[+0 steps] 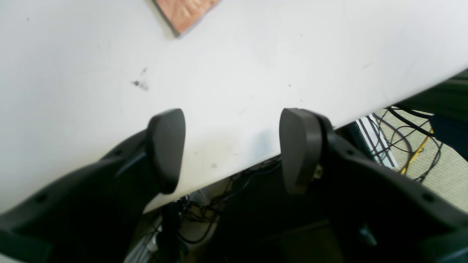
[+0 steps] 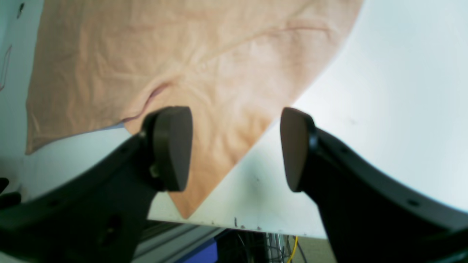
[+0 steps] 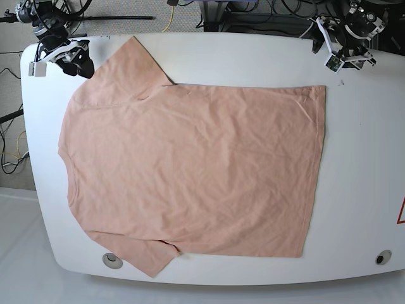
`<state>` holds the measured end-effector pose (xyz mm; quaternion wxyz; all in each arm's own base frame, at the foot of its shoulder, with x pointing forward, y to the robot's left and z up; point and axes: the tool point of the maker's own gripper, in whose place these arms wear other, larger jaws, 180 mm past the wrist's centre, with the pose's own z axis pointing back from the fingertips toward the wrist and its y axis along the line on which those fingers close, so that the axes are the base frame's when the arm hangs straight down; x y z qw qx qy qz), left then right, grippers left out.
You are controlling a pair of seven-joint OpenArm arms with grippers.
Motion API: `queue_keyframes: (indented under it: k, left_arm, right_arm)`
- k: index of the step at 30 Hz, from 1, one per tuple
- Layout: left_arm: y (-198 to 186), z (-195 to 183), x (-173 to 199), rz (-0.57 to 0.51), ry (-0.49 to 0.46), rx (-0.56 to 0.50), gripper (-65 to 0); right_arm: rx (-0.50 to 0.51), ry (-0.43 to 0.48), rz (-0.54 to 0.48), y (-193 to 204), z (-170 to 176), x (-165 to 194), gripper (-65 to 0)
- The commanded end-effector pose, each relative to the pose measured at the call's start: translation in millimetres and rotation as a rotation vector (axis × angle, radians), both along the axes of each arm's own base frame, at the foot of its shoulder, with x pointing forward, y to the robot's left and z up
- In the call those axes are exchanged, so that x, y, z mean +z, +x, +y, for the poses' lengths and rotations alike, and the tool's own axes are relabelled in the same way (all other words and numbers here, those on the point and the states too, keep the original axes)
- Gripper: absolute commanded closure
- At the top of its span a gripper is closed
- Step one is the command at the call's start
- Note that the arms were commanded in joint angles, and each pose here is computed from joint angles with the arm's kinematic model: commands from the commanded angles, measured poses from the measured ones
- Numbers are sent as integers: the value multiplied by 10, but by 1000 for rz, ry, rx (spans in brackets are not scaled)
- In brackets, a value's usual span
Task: Fold the T-shirt properly
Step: 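Position the right gripper over the shoulder seam near the collar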
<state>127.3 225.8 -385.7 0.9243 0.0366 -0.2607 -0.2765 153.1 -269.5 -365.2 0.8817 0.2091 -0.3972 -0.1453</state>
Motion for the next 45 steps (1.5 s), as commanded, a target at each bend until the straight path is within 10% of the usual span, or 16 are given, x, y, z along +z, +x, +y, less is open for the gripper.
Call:
queue_keyframes:
  k: [1, 15, 45]
  left_arm:
    - [100, -54, 120, -48, -11, -20, -382]
    - [113, -40, 101, -51, -16, -7, -386]
    - [486, 101, 416, -155, -112, 96, -382]
  right_arm:
    - [9, -14, -30, 73, -45, 47, -371]
    - [37, -103, 111, -66, -142, -355, -371]
    - [-35, 151, 98, -95, 156, -459, -369]
